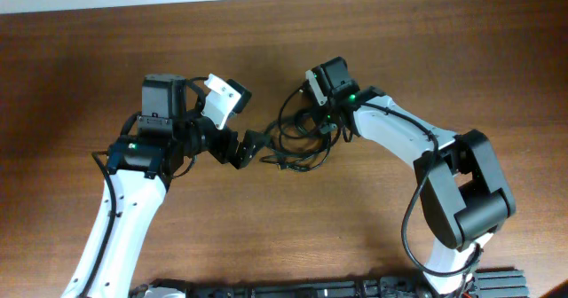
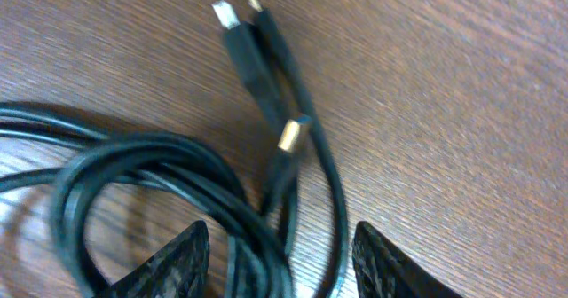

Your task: Untangle cables

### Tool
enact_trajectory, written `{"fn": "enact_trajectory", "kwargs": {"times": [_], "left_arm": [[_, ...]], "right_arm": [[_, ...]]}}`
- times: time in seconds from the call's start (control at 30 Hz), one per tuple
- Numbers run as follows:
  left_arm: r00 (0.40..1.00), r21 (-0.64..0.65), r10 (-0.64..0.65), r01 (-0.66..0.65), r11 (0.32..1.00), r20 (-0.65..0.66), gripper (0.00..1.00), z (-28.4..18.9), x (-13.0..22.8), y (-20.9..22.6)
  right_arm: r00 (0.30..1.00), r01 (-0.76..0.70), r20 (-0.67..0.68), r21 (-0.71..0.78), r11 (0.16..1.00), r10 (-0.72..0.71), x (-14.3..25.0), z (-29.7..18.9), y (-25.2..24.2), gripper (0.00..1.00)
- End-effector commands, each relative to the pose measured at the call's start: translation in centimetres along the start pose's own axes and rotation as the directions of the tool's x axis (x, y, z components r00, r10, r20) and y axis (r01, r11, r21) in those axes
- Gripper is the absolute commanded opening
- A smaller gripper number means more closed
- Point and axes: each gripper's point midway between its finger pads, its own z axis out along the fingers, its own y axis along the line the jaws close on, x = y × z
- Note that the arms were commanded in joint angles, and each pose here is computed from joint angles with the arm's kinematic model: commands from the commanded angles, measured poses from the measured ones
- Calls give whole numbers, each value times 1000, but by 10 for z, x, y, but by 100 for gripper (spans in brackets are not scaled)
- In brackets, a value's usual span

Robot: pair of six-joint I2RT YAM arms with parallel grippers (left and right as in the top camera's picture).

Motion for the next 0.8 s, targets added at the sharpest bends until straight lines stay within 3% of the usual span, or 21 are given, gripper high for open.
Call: {"fn": "enact_trajectory", "kwargs": {"times": [0.0, 0.2, 0.23, 0.3, 0.5, 0.6, 0.77], "left_arm": [[1000, 7, -11, 11, 1000, -4, 99, 2, 0, -1], [1000, 7, -12, 12, 1000, -4, 99, 2, 0, -1], [1000, 7, -11, 11, 1000, -4, 99, 2, 0, -1], [1000, 7, -12, 12, 1000, -4, 99, 2, 0, -1], [1000, 8, -31, 31, 999, -4, 99, 2, 0, -1], [993, 6, -115, 115, 993, 3, 99, 2, -2, 0], [994, 16, -111, 111, 994, 21, 99, 2, -6, -1]], "right_arm": [[1000, -11, -24, 1, 1000, 11, 5, 6, -5, 50], [996, -17, -91, -123, 992, 6, 23, 20, 19, 48], [995, -17, -95, -123, 992, 5, 24, 20, 19, 41], [995, -26, -102, -123, 992, 13, 25, 20, 19, 5], [994, -105, -37, -133, 986, 101, 4, -11, 18, 4], [984, -88, 139, -145, 985, 109, -35, -76, 13, 4], [923, -26, 370, -209, 978, 103, -69, -173, 17, 4]]}}
